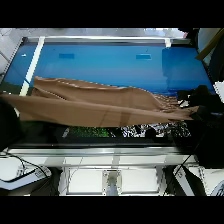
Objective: Fold the clothes and pants, and hang the long-sleeved shirts on hangers.
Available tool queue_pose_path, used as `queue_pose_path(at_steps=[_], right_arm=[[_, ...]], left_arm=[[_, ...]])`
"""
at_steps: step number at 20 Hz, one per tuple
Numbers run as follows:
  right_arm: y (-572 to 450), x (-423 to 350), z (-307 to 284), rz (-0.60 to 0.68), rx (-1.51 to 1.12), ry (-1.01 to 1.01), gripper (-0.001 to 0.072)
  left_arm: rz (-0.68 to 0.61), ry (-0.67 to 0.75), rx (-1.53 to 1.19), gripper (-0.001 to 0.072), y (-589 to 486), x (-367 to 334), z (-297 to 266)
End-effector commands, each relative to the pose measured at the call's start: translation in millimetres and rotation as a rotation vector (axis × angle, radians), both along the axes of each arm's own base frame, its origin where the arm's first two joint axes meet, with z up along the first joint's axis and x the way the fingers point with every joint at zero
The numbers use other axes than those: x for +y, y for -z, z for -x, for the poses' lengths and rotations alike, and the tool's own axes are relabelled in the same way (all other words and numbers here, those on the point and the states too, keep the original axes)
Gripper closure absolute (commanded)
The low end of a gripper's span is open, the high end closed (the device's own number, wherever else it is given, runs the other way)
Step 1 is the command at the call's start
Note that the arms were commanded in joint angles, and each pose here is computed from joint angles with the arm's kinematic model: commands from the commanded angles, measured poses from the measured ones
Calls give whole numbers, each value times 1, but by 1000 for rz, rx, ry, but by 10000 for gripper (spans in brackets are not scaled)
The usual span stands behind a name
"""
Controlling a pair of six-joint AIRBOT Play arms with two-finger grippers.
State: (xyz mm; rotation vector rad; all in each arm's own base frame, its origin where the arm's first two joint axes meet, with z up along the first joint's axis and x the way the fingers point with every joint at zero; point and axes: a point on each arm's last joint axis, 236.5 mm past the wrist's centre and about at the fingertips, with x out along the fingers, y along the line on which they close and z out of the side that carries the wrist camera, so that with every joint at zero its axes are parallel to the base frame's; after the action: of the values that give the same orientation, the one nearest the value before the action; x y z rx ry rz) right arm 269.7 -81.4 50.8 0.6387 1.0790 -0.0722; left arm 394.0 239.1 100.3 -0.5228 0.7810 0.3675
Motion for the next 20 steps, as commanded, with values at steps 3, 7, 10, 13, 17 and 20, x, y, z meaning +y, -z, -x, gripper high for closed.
queue_pose_path(at_steps=[3,7,10,13,17,20], right_arm=[[37,-7,-78,-26,-82,55,688],[55,-21,-124,3,-111,115,688],[75,-23,-140,-31,-81,138,687],[78,-31,-163,-51,-138,219,548],[62,-42,-182,-71,-222,301,360],[52,-36,-182,-72,-212,248,360]], left_arm=[[-181,31,99,700,38,-18,-116],[-220,23,55,699,65,-28,-175],[-226,57,31,698,89,-41,-199],[-230,67,-3,650,98,-49,-213],[-160,-41,-123,121,70,-45,-225],[-174,-41,-184,122,30,-48,-224]])
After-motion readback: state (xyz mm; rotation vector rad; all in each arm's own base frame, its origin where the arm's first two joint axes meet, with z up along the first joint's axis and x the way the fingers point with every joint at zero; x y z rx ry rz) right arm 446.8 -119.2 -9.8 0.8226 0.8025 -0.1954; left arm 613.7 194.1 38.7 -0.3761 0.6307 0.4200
